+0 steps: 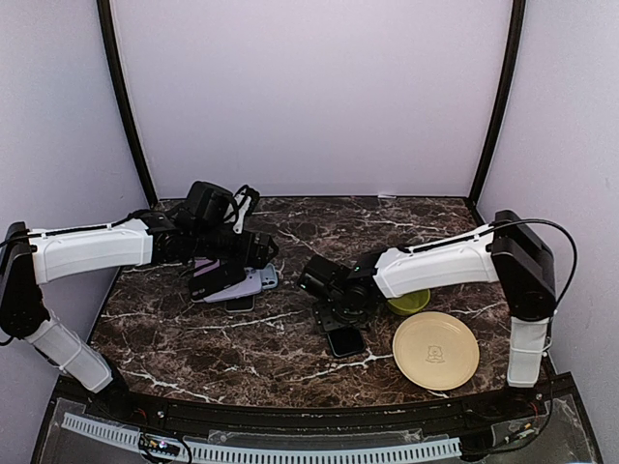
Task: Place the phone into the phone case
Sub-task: Install the phone into the phone case.
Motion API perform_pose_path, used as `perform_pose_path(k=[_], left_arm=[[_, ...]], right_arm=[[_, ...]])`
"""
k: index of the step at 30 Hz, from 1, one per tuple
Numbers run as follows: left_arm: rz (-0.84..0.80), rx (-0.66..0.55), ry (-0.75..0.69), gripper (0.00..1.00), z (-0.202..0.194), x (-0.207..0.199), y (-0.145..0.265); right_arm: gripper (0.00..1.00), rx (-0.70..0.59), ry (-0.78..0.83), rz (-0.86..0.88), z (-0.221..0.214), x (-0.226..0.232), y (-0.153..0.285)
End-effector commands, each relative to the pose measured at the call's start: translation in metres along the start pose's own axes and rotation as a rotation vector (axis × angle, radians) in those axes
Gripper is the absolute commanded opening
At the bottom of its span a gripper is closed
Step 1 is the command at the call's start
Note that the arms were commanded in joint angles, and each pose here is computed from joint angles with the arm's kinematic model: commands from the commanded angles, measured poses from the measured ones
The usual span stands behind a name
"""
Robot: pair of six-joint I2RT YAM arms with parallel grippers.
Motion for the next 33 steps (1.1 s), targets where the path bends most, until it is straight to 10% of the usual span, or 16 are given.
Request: perform_pose_path(k=[1, 33], left_arm=[[-0.004, -0.031, -0.003, 0.96, 0.011, -0.004, 0.008], [-0.039, -0.041, -0.033, 0.96, 0.012, -0.009, 0.010]], right_arm=[[0.77, 0.074, 0.035, -0.110, -0.024, -0.020, -0.014], [0.96, 0.030, 0.208, 0.016, 0.000, 0.007, 0.048]])
Point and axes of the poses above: each gripper's point midway between its finger pads, its own y axis back along the fingers, its own x axis along the line the jaws close on, z = x × y, the point moved 2 cm from there along y, back along the fingers, and after that the axes turned 10 degrees about y, right-handed, at the moved point
